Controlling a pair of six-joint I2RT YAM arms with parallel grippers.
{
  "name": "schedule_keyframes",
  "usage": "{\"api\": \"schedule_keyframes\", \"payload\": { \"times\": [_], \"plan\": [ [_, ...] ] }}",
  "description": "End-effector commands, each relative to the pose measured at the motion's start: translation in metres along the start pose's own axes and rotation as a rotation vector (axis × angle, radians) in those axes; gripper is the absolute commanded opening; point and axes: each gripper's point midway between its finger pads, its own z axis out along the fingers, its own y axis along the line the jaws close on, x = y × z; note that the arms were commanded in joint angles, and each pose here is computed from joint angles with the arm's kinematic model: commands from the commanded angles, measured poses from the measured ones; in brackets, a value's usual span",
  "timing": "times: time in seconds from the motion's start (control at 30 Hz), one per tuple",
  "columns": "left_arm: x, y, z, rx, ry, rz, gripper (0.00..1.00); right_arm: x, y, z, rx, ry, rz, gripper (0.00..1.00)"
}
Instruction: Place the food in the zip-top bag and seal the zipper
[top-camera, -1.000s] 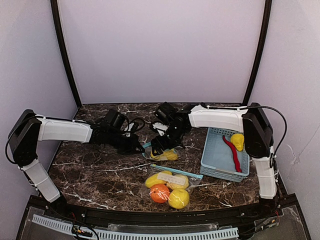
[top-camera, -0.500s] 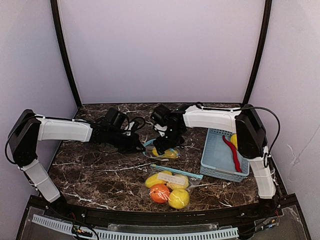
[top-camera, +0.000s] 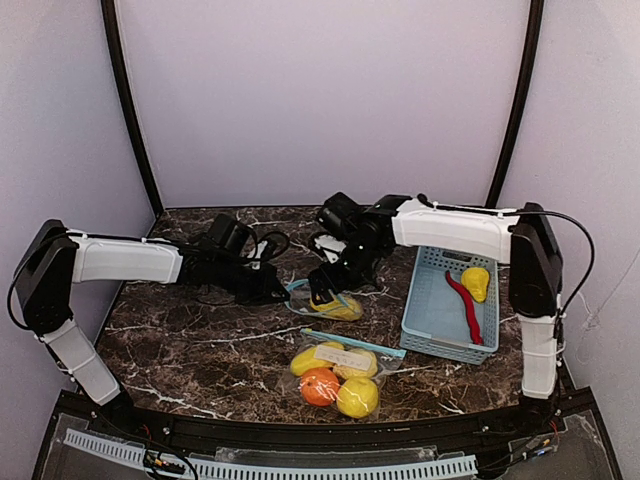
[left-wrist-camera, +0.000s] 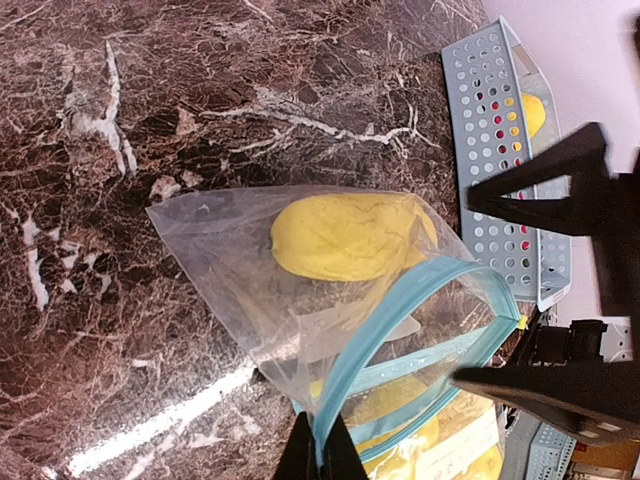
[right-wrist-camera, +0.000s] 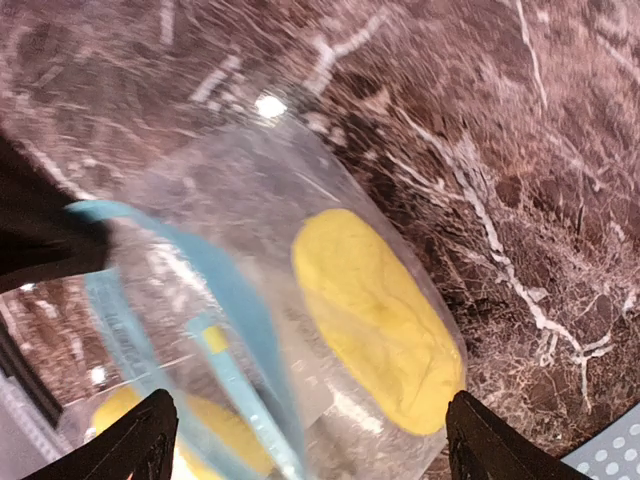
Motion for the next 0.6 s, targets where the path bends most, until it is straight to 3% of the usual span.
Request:
{"api": "schedule_keyframes", "payload": {
  "times": [0.0,0.1,0.2,0.43,0.57],
  "plan": [
    [-0.006,-0.004,-0.01,-0.005,-0.037,0.026,0.01,-0.024,0.042,-0.078,-0.209,-0.187,-0.059,0.92],
    [-0.005,-0.001,-0.008,-0.012,-0.037,0.021,0.01,-0.019,0.04,-0.1,-0.228,-0.221,-0.056,0.92],
    [-0.007,-0.002,-0.008,-0.007,-0.049,0.02,0.01,-0.012,0.009,-0.107,-0.173,-0.229,0.032,0.91],
    [-0.005,-0.002,-0.01,-0.005,-0.052,0.023,0.01,0.023,-0.112,-0.112,0.07,-0.231,0.333,0.88],
    [-0.005,-0.001,-0.013,-0.01,-0.056,0.024,0.01,0.064,-0.188,-0.111,0.262,-0.184,0.494,0.85]
  ]
}}
